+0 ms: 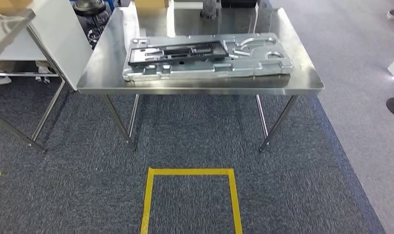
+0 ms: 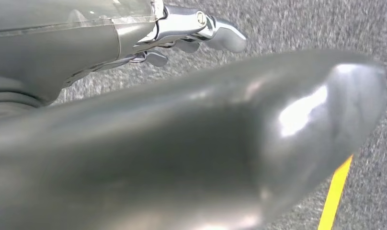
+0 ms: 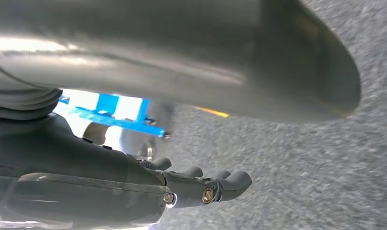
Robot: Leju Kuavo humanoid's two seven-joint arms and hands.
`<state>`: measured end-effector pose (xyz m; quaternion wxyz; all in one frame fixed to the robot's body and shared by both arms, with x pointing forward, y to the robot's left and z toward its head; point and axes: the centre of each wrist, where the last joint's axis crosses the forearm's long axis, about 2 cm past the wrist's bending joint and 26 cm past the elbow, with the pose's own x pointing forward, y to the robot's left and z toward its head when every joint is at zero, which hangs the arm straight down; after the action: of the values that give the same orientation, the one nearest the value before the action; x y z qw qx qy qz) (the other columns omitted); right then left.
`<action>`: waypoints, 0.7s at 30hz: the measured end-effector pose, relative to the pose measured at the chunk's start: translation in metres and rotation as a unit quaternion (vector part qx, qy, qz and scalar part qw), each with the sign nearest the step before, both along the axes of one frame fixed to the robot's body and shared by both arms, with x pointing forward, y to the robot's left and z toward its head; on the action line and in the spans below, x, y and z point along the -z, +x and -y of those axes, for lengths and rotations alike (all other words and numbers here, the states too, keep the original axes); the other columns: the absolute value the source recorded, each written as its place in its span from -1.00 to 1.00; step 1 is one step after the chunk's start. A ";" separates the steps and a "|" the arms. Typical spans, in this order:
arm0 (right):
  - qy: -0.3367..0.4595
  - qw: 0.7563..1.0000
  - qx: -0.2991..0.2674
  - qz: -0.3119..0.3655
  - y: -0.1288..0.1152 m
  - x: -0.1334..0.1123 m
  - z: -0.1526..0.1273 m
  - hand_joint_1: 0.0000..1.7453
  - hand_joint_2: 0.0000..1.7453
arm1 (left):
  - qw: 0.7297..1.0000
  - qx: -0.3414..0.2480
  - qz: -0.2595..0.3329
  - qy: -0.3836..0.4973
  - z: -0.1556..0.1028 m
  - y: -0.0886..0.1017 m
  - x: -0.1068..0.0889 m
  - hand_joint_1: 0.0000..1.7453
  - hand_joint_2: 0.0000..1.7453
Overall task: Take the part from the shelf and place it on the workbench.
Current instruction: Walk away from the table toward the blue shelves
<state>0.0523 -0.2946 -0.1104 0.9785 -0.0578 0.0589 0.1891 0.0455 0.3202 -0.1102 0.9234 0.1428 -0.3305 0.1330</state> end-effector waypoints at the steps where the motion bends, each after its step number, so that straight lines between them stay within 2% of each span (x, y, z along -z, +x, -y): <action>1: 0.000 1.000 -0.001 0.002 0.000 0.000 0.000 -1.00 -1.00 | 1.000 0.000 0.000 0.000 0.000 0.000 0.000 -1.00 -1.00; 21: 0.011 1.000 0.000 0.012 0.002 0.000 -0.001 -1.00 -1.00 | 1.000 0.007 0.000 -0.006 0.002 -0.002 0.000 -1.00 -1.00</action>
<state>0.0541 -0.2935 -0.1103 0.9797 -0.0498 0.0451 0.1888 0.0437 0.3179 -0.1106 0.9250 0.1351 -0.3310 0.1283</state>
